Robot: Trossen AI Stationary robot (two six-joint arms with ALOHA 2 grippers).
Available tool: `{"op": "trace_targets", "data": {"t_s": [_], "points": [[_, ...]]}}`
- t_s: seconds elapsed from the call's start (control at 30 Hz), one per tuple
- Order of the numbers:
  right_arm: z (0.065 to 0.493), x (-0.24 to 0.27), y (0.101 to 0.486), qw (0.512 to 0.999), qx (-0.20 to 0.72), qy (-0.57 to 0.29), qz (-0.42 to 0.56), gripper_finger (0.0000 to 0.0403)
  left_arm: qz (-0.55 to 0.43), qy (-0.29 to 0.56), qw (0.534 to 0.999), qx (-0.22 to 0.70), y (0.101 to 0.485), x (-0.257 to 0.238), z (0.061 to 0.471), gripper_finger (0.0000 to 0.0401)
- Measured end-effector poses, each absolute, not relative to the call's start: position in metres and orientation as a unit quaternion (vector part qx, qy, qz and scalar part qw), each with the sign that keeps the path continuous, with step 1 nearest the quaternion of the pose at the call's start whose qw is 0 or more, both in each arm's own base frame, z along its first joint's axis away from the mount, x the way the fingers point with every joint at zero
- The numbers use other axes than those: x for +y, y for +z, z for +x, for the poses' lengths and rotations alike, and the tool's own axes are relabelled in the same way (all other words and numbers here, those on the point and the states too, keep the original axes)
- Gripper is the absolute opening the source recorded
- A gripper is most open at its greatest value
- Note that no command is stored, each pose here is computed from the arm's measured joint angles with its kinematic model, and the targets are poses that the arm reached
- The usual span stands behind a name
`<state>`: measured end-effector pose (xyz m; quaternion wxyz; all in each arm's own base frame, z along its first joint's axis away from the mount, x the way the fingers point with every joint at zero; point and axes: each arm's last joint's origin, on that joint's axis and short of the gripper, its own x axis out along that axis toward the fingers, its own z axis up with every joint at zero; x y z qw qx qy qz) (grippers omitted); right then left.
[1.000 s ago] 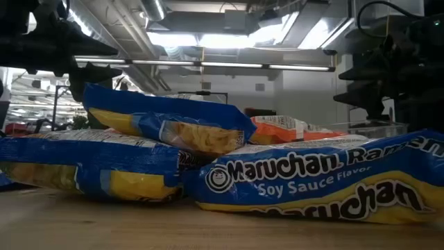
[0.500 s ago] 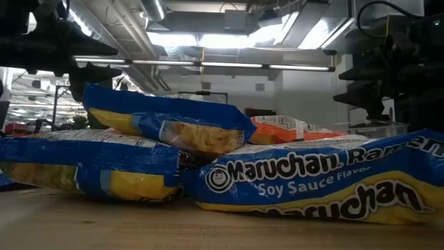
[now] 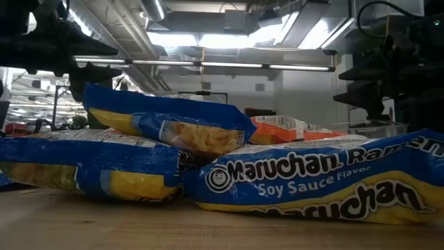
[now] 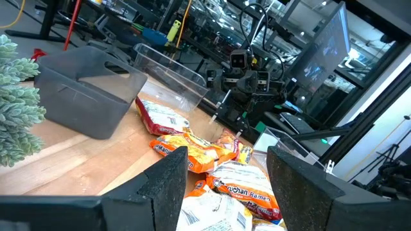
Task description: Sort Maruchan noodles
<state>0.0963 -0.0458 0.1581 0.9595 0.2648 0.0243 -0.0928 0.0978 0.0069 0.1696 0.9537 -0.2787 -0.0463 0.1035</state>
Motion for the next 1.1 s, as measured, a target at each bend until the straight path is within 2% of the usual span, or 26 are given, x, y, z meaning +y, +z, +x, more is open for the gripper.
{"op": "trace_targets", "data": {"t_s": [0.37,0.5,0.67,0.83,1.1], "points": [[0.096,-0.046,0.159,0.96,0.021,-0.092,0.263,0.027,-0.279,0.103,0.954,-0.046,0.17,0.007,0.098,0.0206],[0.097,-0.046,0.165,0.957,-0.01,-0.084,0.279,0.027,-0.278,0.113,0.952,-0.055,0.171,0.008,0.098,0.0206],[0.097,-0.046,0.17,0.942,-0.038,-0.076,0.324,0.027,-0.329,0.153,0.928,-0.083,0.172,0.01,0.097,0.0206],[0.096,-0.048,0.17,0.933,-0.05,-0.112,0.337,0.027,-0.347,0.193,0.912,-0.105,0.172,0.013,0.096,0.0206],[0.096,-0.049,0.169,0.911,-0.058,-0.123,0.39,0.027,-0.391,0.188,0.891,-0.131,0.176,0.013,0.095,0.0206]]}}
